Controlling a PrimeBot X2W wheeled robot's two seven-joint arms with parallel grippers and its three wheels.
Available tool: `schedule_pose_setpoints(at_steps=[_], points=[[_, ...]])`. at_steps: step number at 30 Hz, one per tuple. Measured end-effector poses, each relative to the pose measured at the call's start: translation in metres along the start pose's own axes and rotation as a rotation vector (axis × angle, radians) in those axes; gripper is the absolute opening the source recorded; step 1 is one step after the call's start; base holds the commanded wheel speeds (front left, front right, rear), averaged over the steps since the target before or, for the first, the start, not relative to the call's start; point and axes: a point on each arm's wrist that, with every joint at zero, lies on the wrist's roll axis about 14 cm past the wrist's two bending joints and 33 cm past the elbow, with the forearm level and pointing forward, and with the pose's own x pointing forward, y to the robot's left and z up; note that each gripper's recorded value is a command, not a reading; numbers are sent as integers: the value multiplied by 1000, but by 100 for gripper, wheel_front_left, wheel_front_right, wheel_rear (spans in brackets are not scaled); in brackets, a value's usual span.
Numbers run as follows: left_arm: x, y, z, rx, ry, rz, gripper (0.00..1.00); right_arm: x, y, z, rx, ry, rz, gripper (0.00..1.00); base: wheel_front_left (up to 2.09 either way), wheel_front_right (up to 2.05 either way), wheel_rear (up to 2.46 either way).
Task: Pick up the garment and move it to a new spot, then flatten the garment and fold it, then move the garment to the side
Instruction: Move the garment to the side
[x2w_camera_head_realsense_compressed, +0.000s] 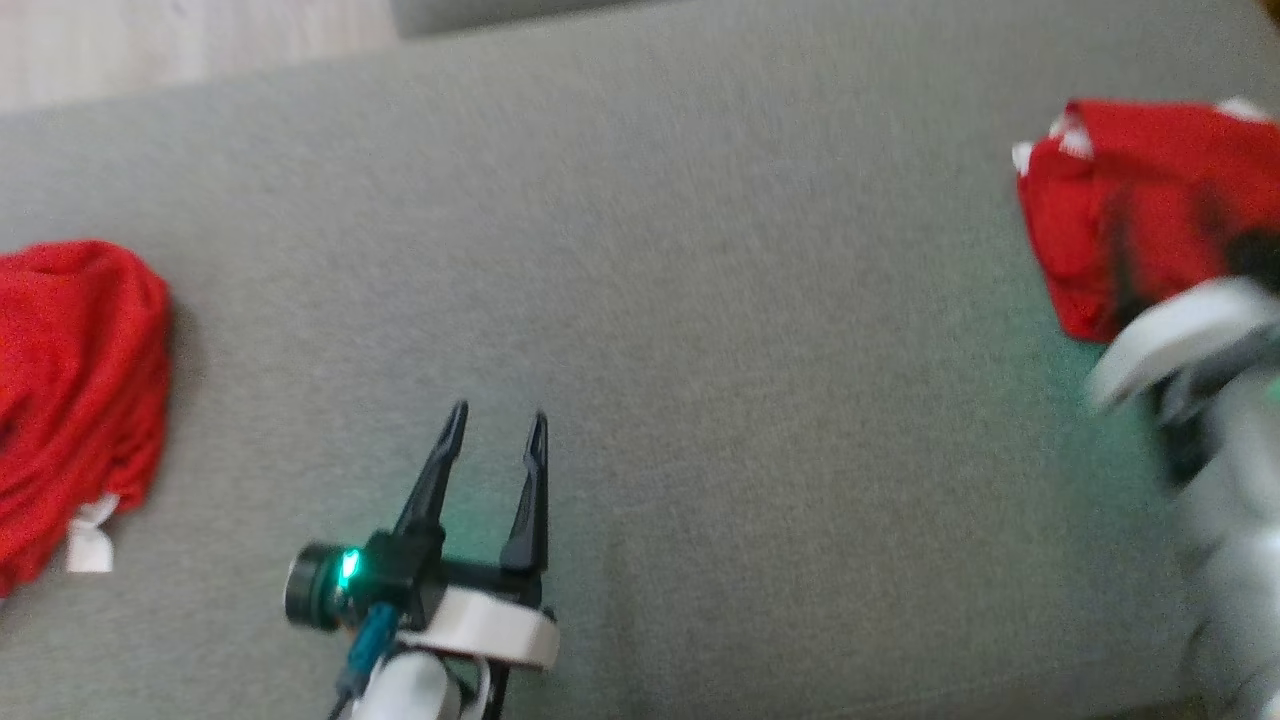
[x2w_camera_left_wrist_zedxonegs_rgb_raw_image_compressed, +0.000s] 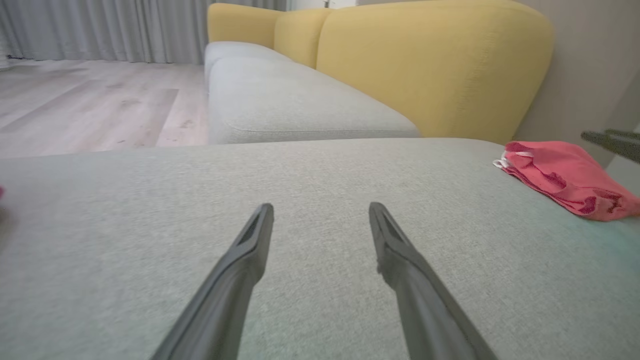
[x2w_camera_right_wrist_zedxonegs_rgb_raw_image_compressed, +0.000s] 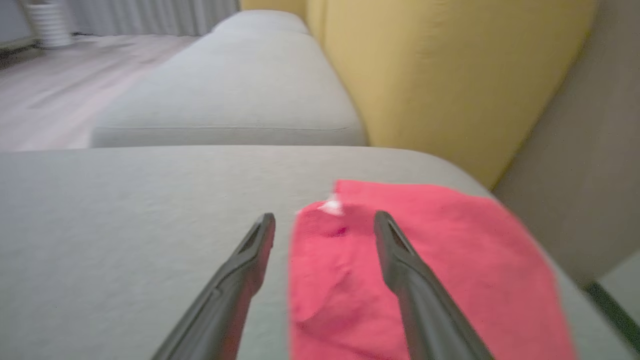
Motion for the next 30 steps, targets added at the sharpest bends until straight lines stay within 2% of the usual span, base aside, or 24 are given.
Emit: schedule_pose_setpoints(at_steps=[7,13,17,20,25,30], points=[[-42,5,13,-11,-31,79,100,-64,112,-34,82,19,258,100,0,0,0],[-82,12,16,-21,-56,167,100,-109,177,-13,195,-79,411,100,0,0,0],[-105,24,17,-26,-78,243,100,-129,185,10,263,-172,423,100,0,0,0],[-123,35,32,-29,-143,302,100,-149,178,22,273,-242,401,100,0,0,0],[-138,35,57,18,-234,311,100,-171,164,-1,273,-208,349,100,0,0,0],[-150,40,45,40,-207,332,100,-187,165,-23,273,-157,340,100,0,0,0]])
